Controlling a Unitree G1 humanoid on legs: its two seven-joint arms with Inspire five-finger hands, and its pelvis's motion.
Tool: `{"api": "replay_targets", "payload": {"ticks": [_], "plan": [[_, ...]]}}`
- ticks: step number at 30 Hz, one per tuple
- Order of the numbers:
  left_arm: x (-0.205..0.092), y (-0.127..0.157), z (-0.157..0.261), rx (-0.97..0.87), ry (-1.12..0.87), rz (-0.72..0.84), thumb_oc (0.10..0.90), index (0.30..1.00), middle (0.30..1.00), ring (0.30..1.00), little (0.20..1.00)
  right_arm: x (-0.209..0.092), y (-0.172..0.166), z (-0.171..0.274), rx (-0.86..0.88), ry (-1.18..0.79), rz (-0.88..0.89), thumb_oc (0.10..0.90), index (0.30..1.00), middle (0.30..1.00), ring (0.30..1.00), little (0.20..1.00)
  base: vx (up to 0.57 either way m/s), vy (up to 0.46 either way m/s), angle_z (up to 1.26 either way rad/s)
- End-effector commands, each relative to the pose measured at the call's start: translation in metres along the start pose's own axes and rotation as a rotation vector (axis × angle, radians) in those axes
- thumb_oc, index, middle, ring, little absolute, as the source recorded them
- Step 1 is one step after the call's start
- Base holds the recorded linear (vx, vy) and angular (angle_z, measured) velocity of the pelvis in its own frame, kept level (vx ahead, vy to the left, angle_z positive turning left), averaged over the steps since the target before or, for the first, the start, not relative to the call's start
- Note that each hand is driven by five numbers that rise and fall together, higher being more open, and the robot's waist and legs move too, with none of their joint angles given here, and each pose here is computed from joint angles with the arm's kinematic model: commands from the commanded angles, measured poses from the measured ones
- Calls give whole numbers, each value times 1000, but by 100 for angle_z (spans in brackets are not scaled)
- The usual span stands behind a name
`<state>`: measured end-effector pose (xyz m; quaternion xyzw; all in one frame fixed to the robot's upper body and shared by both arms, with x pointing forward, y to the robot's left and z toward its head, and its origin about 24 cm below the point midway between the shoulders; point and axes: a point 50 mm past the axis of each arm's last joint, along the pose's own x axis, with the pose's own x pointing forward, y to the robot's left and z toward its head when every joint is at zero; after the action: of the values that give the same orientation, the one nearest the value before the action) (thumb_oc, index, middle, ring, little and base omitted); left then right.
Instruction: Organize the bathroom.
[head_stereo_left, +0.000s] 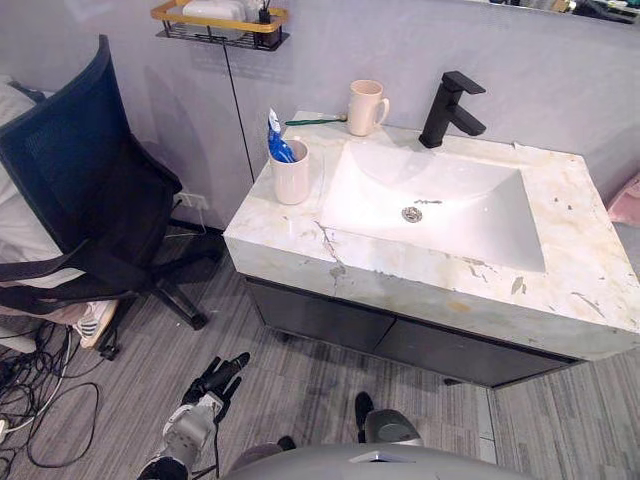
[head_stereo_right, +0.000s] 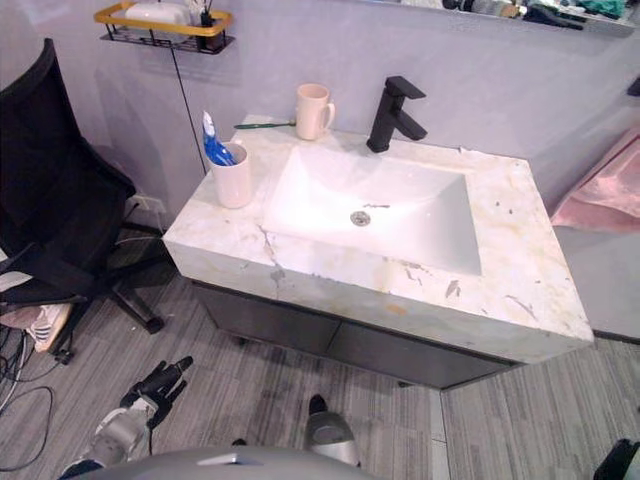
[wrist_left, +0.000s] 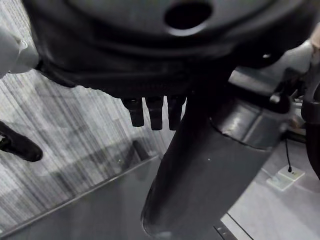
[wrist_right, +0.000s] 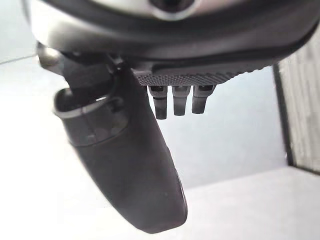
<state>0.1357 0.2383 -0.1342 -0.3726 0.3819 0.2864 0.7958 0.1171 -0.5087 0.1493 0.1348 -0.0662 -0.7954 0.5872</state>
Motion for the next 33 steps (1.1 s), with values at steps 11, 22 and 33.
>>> {"api": "replay_targets", "payload": {"ticks": [11, 22, 33], "plan": [[7, -21, 34, -54, -120, -58, 800, 900, 900, 900, 900, -4, -36, -60, -23, 106, -162, 800, 900, 900, 900, 900, -40, 5, -2], [10, -29, 33, -108, -112, -14, 800, 900, 900, 900, 900, -57, -129, -193, -421, 443, -155, 800, 900, 900, 900, 900, -15, 11, -3], [14, -31, 23, -138, -82, 24, 800, 900, 900, 900, 900, -127, -198, -265, -842, 816, 128, 800, 900, 900, 900, 900, -16, 4, 0]]}}
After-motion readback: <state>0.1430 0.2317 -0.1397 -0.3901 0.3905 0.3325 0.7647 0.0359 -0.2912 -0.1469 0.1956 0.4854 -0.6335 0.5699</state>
